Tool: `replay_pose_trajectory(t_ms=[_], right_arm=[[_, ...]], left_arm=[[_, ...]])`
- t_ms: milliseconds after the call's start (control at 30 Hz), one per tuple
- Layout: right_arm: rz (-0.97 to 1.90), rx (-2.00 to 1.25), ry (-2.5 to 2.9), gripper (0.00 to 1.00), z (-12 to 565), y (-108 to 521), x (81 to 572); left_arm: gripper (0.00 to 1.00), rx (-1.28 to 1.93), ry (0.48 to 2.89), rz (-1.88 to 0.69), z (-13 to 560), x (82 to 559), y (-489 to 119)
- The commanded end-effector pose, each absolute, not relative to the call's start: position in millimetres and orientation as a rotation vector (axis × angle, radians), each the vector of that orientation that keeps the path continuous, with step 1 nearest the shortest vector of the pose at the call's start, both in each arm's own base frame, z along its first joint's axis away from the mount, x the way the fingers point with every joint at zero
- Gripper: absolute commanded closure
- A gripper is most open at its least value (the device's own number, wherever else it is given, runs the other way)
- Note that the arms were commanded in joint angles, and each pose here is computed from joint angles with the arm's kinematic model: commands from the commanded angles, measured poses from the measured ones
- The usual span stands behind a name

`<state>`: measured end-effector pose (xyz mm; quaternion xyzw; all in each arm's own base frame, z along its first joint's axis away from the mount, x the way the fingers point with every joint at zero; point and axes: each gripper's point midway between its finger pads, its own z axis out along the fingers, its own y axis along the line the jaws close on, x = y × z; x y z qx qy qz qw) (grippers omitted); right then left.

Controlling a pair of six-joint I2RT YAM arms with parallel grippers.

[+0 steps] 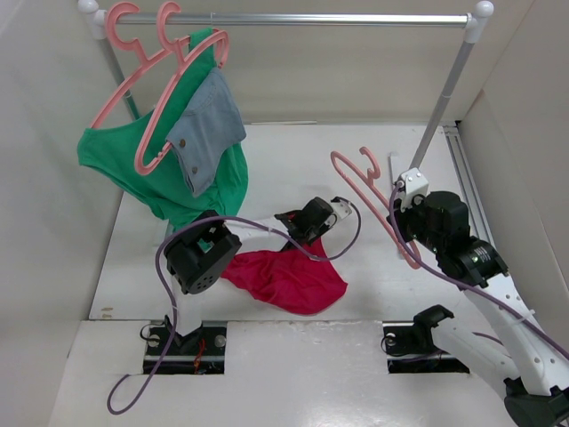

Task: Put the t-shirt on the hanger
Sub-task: Place tshirt on hanger

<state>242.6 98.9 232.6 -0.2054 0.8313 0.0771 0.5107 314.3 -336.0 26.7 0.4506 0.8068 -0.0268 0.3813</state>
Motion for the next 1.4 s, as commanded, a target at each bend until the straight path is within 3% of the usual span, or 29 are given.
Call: replay_pose_trajectory(t_ms=[0,67,300,600,900,1367], right_arm=[[0.191,-0.479,1.912,1.0,263.0,100.2,248.2],[0.191,-0.479,1.912,1.0,263.0,100.2,248.2],[0.222,-0.551,1.926,1.0,256.5,106.3,241.2],[0.371,-0.687,2.032,1.0,241.3,117.4,198.5],[0.673,-0.75,2.113,1.0,239.2,137.3,137.5],[0.827,-0.796,2.075,1.0,258.2,148.7,111.3]], left_arm=[[0.96,1.118,2.081,-0.067,40.0,319.2,-336.1],[1.0,1.116,2.086,-0.087,39.5,317.3,-338.1],[1.0,1.097,2.09,-0.094,62.3,320.9,-331.9],[1.0,1.063,2.098,-0.182,106.8,329.3,-314.3],[1.0,1.056,2.114,-0.223,107.9,339.0,-308.6],[1.0,1.055,2.134,-0.203,102.8,349.1,-306.0]])
